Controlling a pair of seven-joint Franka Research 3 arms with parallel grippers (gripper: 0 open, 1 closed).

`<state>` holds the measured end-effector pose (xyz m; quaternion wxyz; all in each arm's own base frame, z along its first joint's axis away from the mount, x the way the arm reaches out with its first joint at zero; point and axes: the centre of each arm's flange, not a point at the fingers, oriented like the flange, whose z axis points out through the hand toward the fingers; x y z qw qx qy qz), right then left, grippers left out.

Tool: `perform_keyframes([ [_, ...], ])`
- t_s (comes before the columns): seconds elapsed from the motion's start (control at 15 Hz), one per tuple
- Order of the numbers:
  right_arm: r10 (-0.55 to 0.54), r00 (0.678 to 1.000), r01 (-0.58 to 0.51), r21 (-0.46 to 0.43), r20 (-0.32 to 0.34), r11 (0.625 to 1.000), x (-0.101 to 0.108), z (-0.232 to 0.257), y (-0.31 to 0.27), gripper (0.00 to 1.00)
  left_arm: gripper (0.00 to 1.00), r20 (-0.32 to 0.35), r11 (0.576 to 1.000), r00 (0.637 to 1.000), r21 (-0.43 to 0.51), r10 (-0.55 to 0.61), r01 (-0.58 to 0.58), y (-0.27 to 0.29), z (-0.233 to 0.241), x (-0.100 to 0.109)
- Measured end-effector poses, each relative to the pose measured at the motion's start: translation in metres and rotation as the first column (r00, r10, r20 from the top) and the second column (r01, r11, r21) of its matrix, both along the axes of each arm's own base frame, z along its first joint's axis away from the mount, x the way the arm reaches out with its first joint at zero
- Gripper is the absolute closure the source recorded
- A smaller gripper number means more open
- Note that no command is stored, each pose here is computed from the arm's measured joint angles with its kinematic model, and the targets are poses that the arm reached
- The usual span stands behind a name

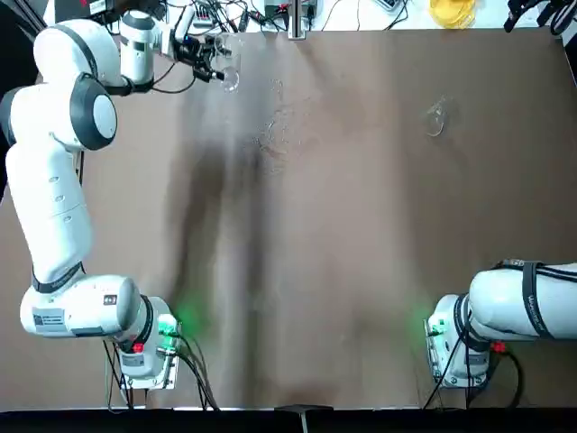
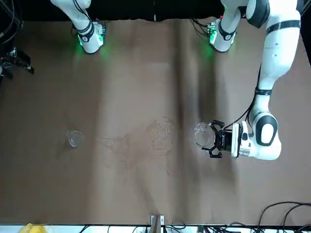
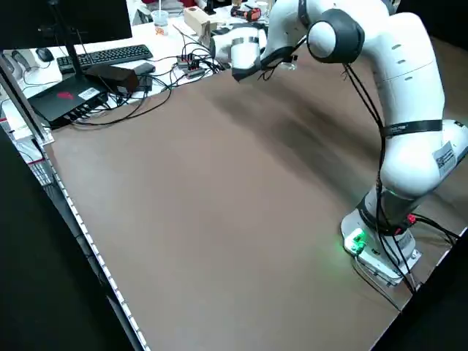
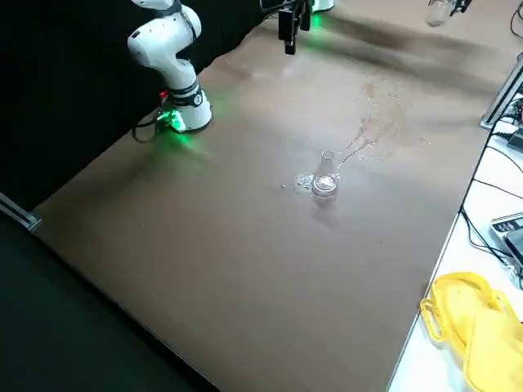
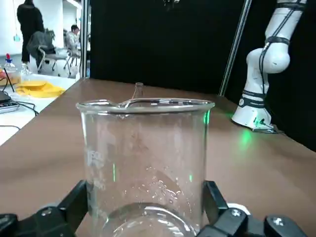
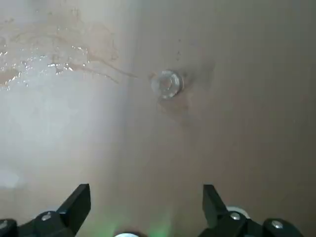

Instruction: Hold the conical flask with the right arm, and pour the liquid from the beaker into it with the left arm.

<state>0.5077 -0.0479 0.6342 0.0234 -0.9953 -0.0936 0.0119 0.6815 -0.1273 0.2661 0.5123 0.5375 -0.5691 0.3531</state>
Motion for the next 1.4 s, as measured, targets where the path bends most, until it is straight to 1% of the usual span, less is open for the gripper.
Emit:
perform_keyframes([
  [0.07, -0.003, 1.000, 0.003, -0.001, 0.010, 1.000, 0.001, 0.001, -0.001, 0.00, 0.03, -0.009, 1.000, 1.000, 0.019, 0.000, 0.000, -0.009, 0.013, 0.000],
  [0.13, -0.021, 1.000, 0.021, -0.002, 0.024, 1.000, 0.002, 0.002, -0.004, 0.00, 0.03, -0.036, 0.998, 0.999, 0.055, -0.017, 0.019, -0.031, 0.037, -0.003],
  [0.2, -0.032, 0.999, 0.032, -0.002, 0.026, 0.999, 0.003, 0.002, -0.005, 0.00, 0.03, -0.047, 0.997, 0.999, 0.071, -0.021, 0.024, -0.042, 0.048, -0.005],
  [0.33, -0.028, 0.999, 0.028, -0.001, 0.025, 1.000, 0.003, 0.001, 0.000, 0.00, 0.03, -0.051, 0.994, 0.998, 0.103, -0.023, 0.028, -0.062, 0.064, -0.008],
  [0.47, 0.004, 1.000, -0.004, 0.000, 0.017, 1.000, 0.006, -0.002, 0.016, 0.00, 0.03, -0.058, 0.989, 0.998, 0.139, -0.034, 0.042, -0.080, 0.078, -0.013],
  [0.6, 0.038, 0.999, -0.038, -0.001, -0.004, 0.999, 0.012, -0.014, 0.033, 0.00, 0.03, -0.055, 0.985, 0.998, 0.168, -0.040, 0.049, -0.092, 0.093, -0.017],
  [0.8, 0.066, 0.997, -0.066, 0.003, -0.035, 0.998, 0.029, -0.042, 0.033, 0.00, 0.03, -0.026, 0.980, 0.997, 0.182, -0.074, 0.077, -0.113, 0.117, -0.026],
  [0.93, 0.143, 0.988, -0.142, 0.014, -0.056, 0.990, 0.040, -0.062, 0.021, 0.00, 0.03, -0.012, 0.977, 0.996, 0.191, -0.094, 0.094, -0.124, 0.127, -0.032],
  [1.07, 0.210, 0.976, -0.208, 0.028, -0.065, 0.978, 0.047, -0.077, 0.002, 0.00, 0.03, -0.002, 0.965, 0.992, 0.231, -0.127, 0.124, -0.132, 0.127, -0.038],
  [1.2, 0.267, 0.961, -0.264, 0.052, -0.066, 0.963, 0.055, -0.097, -0.028, 0.00, 0.03, -0.016, 0.950, 0.989, 0.277, -0.148, 0.147, -0.142, 0.125, -0.043],
  [1.4, 0.370, 0.929, -0.359, 0.170, -0.033, 0.918, 0.067, -0.141, -0.072, 0.00, 0.03, -0.015, 0.932, 0.986, 0.324, -0.165, 0.161, -0.153, 0.121, -0.048],
])
